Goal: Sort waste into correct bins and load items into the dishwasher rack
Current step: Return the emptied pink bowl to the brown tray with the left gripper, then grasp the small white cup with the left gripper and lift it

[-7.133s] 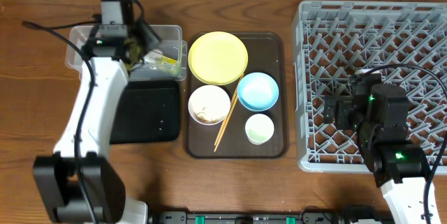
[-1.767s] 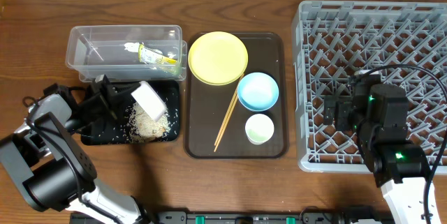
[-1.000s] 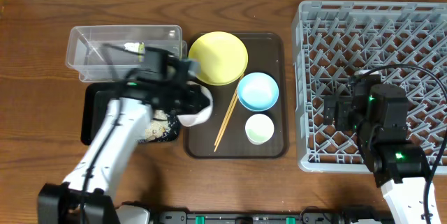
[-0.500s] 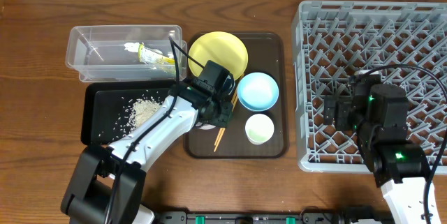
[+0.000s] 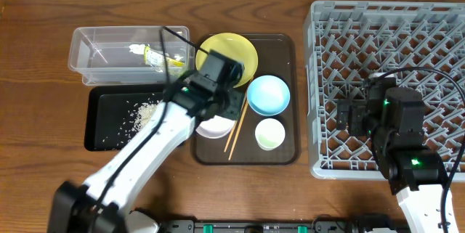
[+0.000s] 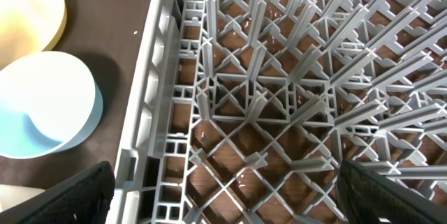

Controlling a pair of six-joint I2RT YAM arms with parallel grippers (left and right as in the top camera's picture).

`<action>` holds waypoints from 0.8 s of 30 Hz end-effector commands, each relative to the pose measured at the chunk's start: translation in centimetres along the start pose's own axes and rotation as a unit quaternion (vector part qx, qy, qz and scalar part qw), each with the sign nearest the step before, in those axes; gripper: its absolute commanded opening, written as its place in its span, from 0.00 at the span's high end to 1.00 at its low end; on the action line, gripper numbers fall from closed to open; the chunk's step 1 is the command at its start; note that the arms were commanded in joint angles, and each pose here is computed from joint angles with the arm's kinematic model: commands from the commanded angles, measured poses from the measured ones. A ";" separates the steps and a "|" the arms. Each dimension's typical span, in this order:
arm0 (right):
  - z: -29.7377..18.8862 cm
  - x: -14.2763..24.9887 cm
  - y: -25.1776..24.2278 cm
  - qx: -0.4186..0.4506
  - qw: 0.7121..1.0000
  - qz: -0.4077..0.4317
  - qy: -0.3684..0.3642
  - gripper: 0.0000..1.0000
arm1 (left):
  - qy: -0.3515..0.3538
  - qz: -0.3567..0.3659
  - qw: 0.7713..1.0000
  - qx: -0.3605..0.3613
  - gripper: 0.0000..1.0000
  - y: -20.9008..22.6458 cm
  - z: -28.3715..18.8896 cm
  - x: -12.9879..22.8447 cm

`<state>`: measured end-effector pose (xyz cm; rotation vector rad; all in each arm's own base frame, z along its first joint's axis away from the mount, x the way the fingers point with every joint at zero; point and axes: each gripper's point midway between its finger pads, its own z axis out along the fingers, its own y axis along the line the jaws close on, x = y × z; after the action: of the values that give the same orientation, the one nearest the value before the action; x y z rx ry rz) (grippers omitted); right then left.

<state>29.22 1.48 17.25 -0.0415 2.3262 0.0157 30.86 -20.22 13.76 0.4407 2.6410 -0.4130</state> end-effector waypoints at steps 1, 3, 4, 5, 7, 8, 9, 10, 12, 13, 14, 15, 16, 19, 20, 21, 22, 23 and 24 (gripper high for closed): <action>-0.4 -0.8 0.5 -0.008 1.000 0.001 -0.010 0.01 | -0.012 -0.007 1.000 0.009 0.48 -0.5 -1.1 -0.6; -0.4 -0.9 0.5 -0.008 1.000 0.001 -0.011 0.01 | -0.002 -0.016 1.000 0.020 0.47 -0.9 -0.9 -0.2; -0.4 -0.9 0.5 -0.008 1.000 0.001 -0.011 0.01 | 0.004 -0.019 0.999 0.027 0.47 -1.1 -0.7 0.0; -0.4 -0.9 0.5 -0.007 1.000 0.001 -0.011 0.01 | 0.008 -0.020 0.999 0.031 0.47 -1.2 -0.6 0.2; -0.4 -0.9 0.5 -0.008 1.000 0.001 -0.011 0.01 | 0.016 -0.024 0.999 0.034 0.47 -1.2 -0.2 0.7; -0.4 -0.9 0.5 -0.007 1.000 0.001 -0.011 0.01 | 0.020 -0.025 0.999 0.034 0.47 -1.2 0.0 0.9; -0.4 -0.9 0.5 -0.007 1.000 0.001 -0.011 0.01 | 0.024 -0.029 0.999 0.033 0.47 -1.1 0.2 1.1; -0.4 -0.9 0.5 -0.007 1.000 0.001 -0.011 0.01 | 0.028 -0.036 0.998 0.034 0.47 -1.2 0.3 1.3; -0.4 -0.8 0.5 -0.007 1.000 0.001 -0.010 0.01 | 0.039 -0.037 0.997 0.050 0.47 -1.9 0.6 1.7; -0.4 -0.8 0.5 -0.007 1.000 0.001 -0.010 0.01 | 0.043 -0.035 0.997 0.059 0.47 -2.3 0.6 1.9; -0.4 -0.9 0.5 -0.008 1.000 0.001 -0.011 0.01 | 0.047 -0.031 0.996 0.067 0.47 -2.8 0.7 2.1; -0.4 -0.9 0.5 -0.007 1.000 0.001 -0.011 0.01 | 0.052 -0.027 0.996 0.070 0.47 -3.2 0.9 2.4; -0.4 -0.9 0.5 -0.007 1.000 0.001 -0.011 0.01 | 0.055 -0.024 0.996 0.071 0.47 -3.4 1.0 2.6; -0.4 -0.8 0.5 -0.008 1.000 0.001 -0.010 0.01 | 0.073 -0.011 0.995 0.074 0.47 -4.4 1.9 3.5; -0.4 -0.8 0.5 -0.008 1.000 0.001 -0.010 0.01 | 0.080 -0.006 0.994 0.074 0.47 -4.7 2.2 3.8; -0.4 -0.8 0.5 -0.008 1.000 0.000 -0.010 0.01 | 0.088 -0.003 0.993 0.074 0.47 -5.0 2.6 4.2; -0.4 -0.8 0.5 -0.008 1.000 0.000 -0.010 0.01 | 0.097 0.001 0.993 0.074 0.47 -5.3 3.1 4.7; -0.4 -0.8 0.5 -0.008 1.000 0.000 -0.010 0.01 | 0.107 0.004 0.992 0.073 0.47 -5.4 3.6 5.1; -0.4 -0.8 0.5 -0.008 1.000 0.001 -0.010 0.01 | 0.118 0.007 0.990 0.072 0.47 -5.6 4.2 5.7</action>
<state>29.22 1.48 17.25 -0.0415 2.3262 0.0157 26.68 -24.99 11.01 0.5637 2.7720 -0.5895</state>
